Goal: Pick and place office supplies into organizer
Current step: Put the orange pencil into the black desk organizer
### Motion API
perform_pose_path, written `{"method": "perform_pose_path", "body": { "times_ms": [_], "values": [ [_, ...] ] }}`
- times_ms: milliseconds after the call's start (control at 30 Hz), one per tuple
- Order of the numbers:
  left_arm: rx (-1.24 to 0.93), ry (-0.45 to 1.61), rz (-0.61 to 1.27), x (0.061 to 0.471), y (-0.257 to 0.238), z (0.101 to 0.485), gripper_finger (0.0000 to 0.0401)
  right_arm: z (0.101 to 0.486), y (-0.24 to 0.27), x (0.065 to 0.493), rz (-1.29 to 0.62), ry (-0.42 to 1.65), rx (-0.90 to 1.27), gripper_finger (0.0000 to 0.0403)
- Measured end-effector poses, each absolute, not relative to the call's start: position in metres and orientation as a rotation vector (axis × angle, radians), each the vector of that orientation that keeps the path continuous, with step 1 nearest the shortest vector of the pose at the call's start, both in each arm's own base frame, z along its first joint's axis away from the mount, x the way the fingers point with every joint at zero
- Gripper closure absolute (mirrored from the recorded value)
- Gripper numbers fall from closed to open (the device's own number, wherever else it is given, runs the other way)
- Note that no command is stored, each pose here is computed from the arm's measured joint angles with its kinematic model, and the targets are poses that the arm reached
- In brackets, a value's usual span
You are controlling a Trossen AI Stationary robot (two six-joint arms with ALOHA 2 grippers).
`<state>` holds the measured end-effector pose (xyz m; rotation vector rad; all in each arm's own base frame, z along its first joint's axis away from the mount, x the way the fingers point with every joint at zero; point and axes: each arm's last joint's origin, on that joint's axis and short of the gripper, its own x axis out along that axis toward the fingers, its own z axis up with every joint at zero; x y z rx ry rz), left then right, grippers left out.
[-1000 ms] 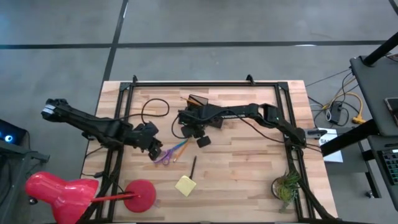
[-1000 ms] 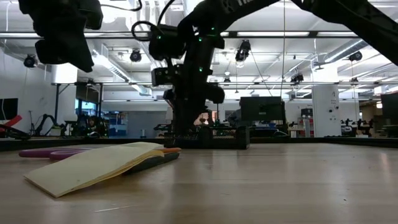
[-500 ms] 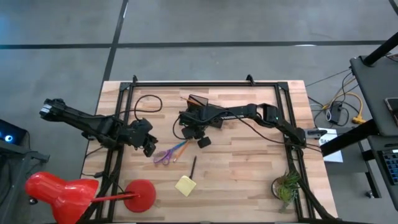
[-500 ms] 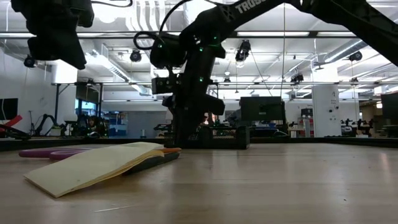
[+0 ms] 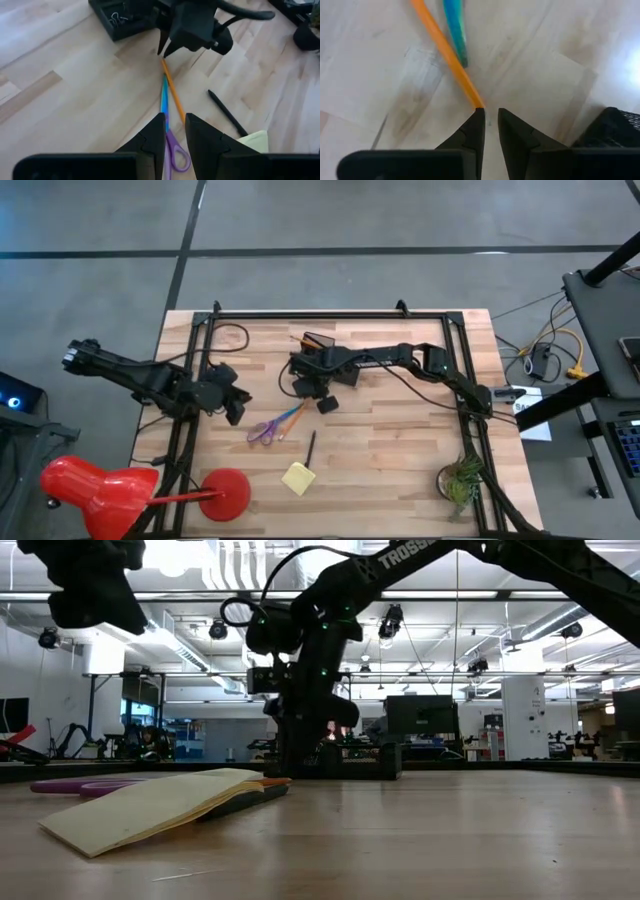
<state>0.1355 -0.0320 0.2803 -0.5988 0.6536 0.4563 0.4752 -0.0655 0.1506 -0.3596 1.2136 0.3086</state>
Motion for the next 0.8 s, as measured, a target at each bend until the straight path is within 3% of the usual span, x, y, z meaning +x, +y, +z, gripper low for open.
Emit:
{"method": "perform_pose_path", "body": {
  "times_ms": [567,800],
  "values": [
    [-0.580,0.674,0.474,0.139,-0.033,0.276,0.0342,0.138,-0.061,0.468,0.313,1.248,-0.262,0.0362],
    [-0.527,0.777,0.513,0.154,-0.038,0.262,0.0342,0.138,-0.059,0.468,0.298,1.255,-0.234,0.0392]
  ]
}}
